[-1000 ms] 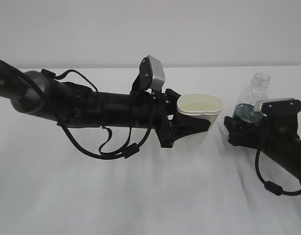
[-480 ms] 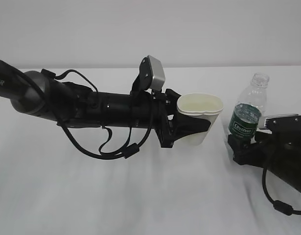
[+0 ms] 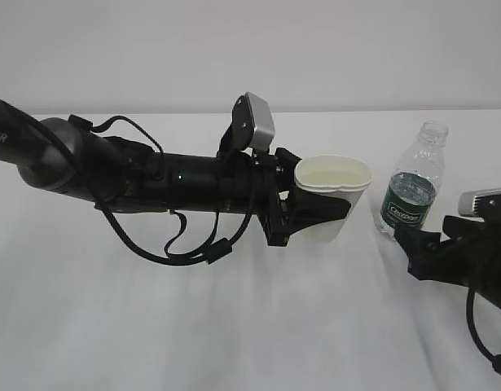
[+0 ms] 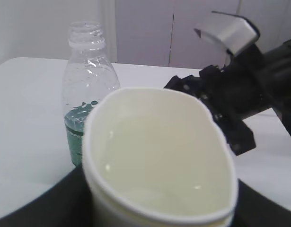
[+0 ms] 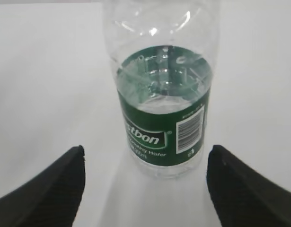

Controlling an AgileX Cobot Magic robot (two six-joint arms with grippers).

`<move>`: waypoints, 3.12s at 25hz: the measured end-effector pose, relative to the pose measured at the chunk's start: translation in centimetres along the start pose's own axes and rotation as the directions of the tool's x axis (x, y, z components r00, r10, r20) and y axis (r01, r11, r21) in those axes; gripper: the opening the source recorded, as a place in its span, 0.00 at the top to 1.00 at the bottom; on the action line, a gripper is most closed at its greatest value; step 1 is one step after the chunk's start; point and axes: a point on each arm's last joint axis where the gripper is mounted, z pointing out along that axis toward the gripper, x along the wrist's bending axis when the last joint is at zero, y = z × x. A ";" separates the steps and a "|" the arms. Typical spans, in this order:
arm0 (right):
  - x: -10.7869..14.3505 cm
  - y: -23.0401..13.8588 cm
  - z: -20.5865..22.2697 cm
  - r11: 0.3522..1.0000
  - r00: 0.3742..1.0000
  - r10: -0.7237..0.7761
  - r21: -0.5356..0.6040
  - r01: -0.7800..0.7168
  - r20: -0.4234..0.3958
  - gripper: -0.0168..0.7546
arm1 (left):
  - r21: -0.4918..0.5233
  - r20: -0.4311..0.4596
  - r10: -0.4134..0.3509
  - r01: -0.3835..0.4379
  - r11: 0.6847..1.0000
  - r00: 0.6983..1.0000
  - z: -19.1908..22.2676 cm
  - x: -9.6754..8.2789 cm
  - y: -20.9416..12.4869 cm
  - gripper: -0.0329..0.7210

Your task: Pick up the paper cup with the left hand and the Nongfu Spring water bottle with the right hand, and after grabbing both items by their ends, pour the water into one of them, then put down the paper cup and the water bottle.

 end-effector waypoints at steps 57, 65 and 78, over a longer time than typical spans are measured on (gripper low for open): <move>2.2 1.5 -9.7 0.995 0.999 0.016 -0.102 -0.021 -0.042 0.21 | -0.111 -0.539 -0.171 0.131 0.985 0.825 -13.8 5.3 -6.7 0.41; 2.3 1.5 -9.7 0.995 0.999 0.017 -0.101 -0.021 -0.044 0.21 | -0.110 -0.668 -0.203 0.174 0.979 0.716 -16.3 4.7 -8.7 0.41; 2.4 1.5 -9.7 0.995 0.998 0.012 -0.099 -0.018 -0.063 0.21 | -0.138 -0.733 -0.231 0.192 0.972 0.640 -17.1 4.8 -9.1 0.42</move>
